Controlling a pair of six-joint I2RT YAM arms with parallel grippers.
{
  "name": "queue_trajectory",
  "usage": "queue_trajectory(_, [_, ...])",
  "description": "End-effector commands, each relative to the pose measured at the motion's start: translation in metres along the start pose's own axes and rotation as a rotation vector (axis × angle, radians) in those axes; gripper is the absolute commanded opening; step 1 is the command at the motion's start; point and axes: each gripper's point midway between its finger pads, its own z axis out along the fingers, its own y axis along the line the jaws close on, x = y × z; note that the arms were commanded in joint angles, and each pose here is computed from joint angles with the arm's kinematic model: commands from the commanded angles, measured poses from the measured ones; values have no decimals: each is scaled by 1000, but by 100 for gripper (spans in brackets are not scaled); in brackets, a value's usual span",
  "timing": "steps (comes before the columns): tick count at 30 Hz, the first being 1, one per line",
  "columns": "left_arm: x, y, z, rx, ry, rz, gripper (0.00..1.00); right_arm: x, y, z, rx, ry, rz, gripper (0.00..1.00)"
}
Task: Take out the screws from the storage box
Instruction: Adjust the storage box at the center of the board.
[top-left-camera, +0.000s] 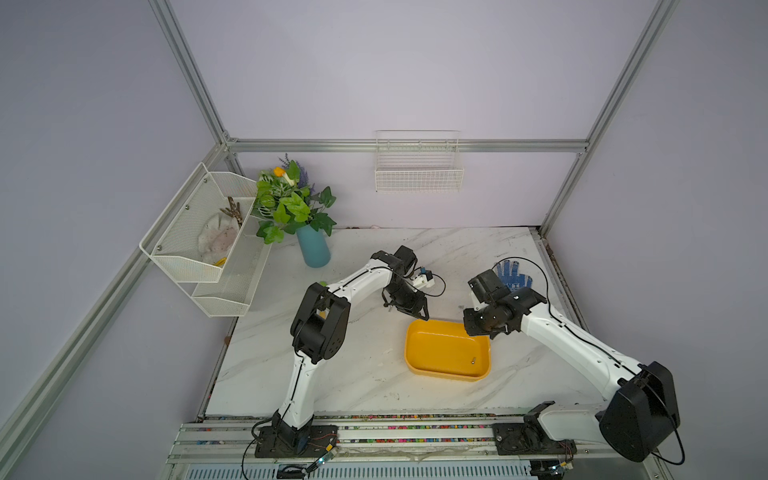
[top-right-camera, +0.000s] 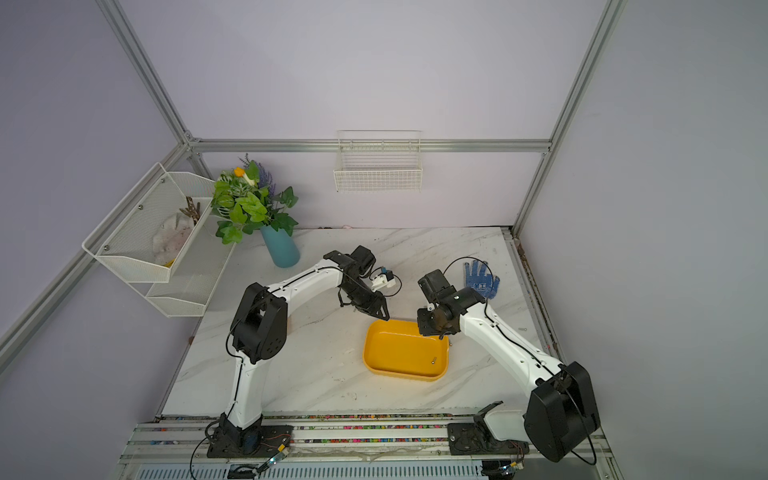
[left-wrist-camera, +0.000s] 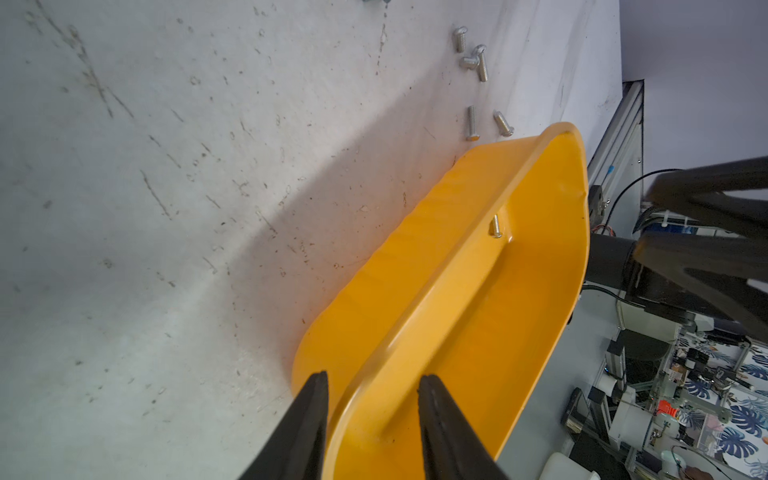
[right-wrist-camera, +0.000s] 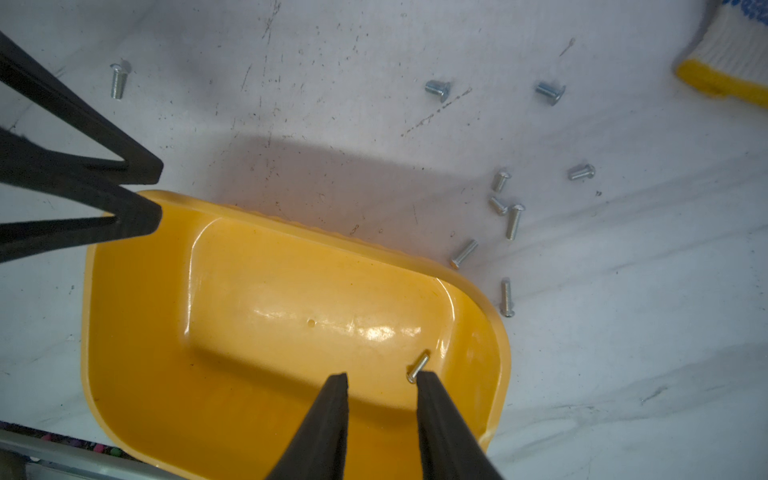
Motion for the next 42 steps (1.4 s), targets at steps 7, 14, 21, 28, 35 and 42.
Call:
queue_trajectory(7, [13, 11, 12, -29, 89, -8, 39, -5, 1, -7, -11, -26, 13, 34])
queue_trajectory(14, [25, 8, 11, -19, 115, -22, 31, -8, 1, -11, -13, -39, 10, 33])
queue_trajectory(21, [38, -1, 11, 29, 169, -58, 22, -8, 1, -11, -13, -42, 6, 34])
queue_trajectory(28, [45, -14, -1, 62, 181, -58, 17, -4, 0, -7, -7, -26, -2, 33])
queue_trajectory(35, [46, -46, -3, 250, 164, -121, 16, -5, 1, -9, -14, -34, 2, 33])
queue_trajectory(42, [57, -68, -10, 387, 188, -162, 17, -2, 1, -2, -11, -3, 5, 33])
